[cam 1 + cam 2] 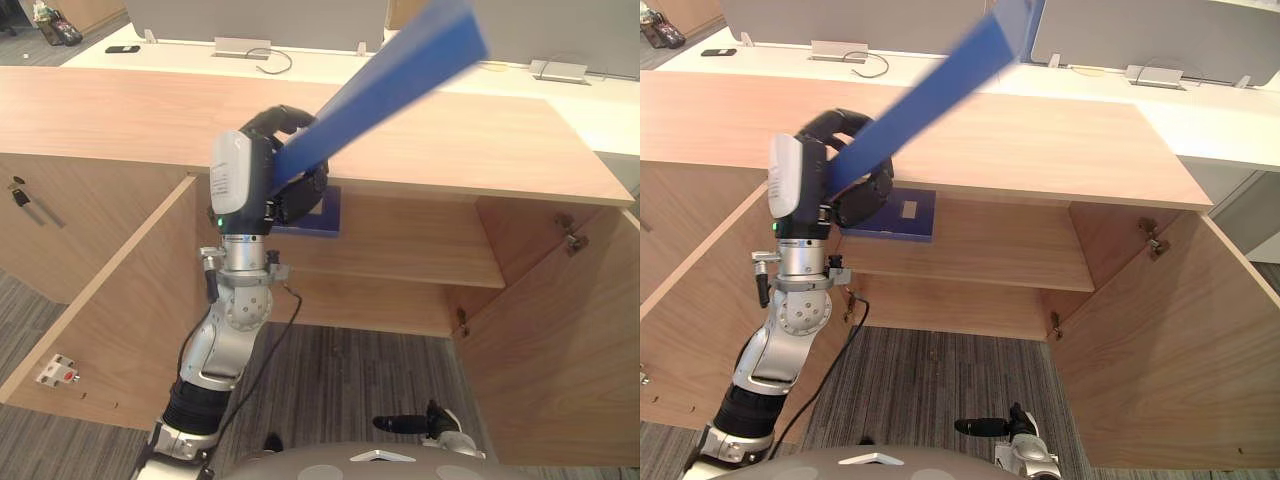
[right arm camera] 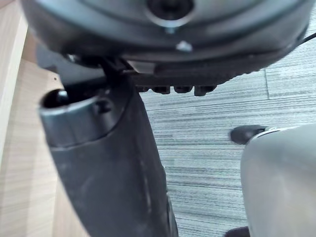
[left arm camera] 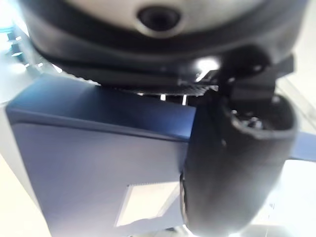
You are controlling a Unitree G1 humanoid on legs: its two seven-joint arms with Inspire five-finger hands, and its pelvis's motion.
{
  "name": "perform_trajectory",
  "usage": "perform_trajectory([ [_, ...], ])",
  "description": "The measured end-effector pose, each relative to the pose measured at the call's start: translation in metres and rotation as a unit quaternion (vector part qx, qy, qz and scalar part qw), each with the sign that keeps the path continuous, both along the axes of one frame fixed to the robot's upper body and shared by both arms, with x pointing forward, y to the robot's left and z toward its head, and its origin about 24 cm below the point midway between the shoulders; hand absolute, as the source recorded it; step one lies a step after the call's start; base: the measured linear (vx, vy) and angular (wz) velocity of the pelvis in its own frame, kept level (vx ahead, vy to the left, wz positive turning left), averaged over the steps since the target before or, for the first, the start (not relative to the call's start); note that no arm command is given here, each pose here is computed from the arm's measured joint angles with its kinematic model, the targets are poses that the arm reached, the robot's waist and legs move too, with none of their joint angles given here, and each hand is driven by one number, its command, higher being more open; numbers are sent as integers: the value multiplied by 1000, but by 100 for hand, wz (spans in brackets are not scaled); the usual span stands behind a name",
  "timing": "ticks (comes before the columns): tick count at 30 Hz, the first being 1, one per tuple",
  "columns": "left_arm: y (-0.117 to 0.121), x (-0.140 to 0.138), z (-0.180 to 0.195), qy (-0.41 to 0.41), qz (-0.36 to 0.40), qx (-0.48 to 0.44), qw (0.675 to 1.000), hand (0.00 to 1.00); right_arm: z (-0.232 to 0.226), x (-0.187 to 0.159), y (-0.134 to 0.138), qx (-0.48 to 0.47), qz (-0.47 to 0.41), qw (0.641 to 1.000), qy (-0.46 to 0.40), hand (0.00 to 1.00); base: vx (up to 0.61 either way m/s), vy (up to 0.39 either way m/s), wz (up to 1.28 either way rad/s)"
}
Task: Walk over to the cabinet, pick up the folder, carry it to the office cabinet, place the folder inside the office cabinet, then close the office cabinet door
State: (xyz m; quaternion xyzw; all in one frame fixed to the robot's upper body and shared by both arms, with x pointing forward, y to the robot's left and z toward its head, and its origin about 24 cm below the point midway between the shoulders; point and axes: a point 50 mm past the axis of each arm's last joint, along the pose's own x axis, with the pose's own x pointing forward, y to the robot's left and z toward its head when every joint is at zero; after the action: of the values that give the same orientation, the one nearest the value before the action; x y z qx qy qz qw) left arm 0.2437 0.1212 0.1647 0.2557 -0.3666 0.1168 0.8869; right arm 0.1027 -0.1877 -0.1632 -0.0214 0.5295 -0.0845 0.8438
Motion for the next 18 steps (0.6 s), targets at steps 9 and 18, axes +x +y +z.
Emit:
perform_trajectory([
  [9, 37, -29, 16, -38, 17, -156, 987, 0, 24, 22, 5, 11, -11, 994, -112, 100, -98, -25, 1],
  [18, 62, -48, 21, -69, -118, -373, 918, 0, 78, 62, -5, 51, -113, 951, -283, 100, -53, -15, 2],
])
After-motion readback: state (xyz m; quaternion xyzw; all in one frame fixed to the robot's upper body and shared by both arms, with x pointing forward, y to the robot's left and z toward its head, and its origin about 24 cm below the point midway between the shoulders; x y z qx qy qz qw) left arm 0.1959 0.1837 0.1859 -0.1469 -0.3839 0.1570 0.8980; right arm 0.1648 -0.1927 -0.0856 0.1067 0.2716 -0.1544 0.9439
